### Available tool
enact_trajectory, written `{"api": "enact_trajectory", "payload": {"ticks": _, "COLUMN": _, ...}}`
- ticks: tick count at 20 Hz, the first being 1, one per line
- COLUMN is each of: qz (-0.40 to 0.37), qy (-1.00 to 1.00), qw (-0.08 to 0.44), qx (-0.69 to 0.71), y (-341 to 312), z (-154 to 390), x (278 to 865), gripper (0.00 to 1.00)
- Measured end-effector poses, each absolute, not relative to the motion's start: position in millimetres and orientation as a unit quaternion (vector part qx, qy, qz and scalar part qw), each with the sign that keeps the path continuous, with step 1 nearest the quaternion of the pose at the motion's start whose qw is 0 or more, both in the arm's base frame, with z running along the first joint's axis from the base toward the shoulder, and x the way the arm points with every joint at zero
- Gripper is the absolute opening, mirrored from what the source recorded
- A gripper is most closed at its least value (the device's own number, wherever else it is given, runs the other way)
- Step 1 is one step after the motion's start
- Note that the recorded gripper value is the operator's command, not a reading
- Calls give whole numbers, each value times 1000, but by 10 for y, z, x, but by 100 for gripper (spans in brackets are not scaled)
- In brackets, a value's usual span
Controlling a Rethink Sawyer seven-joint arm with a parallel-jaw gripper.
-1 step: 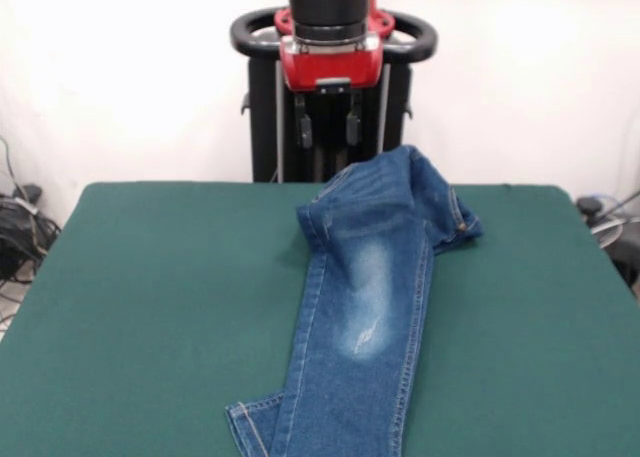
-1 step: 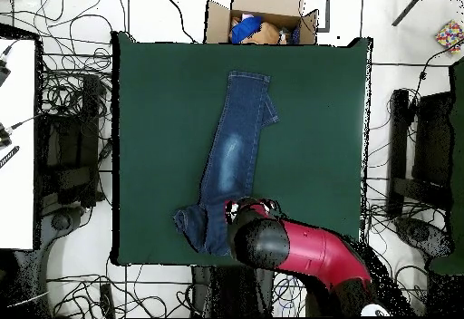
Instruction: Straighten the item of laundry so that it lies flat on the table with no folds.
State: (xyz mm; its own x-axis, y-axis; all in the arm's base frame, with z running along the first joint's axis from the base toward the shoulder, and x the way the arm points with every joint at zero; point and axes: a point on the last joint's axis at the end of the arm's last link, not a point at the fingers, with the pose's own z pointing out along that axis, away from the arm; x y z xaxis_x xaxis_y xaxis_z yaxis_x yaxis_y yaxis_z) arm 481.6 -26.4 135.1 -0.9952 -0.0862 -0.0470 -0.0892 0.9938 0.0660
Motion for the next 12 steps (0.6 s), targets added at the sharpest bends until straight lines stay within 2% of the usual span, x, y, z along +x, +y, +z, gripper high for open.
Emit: {"api": "enact_trajectory", "payload": {"ticks": 12, "qz": 54, "qy": 997, "qw": 34, "qx": -51, "y": -139, "z": 770, "x": 4681, "gripper": 100}}
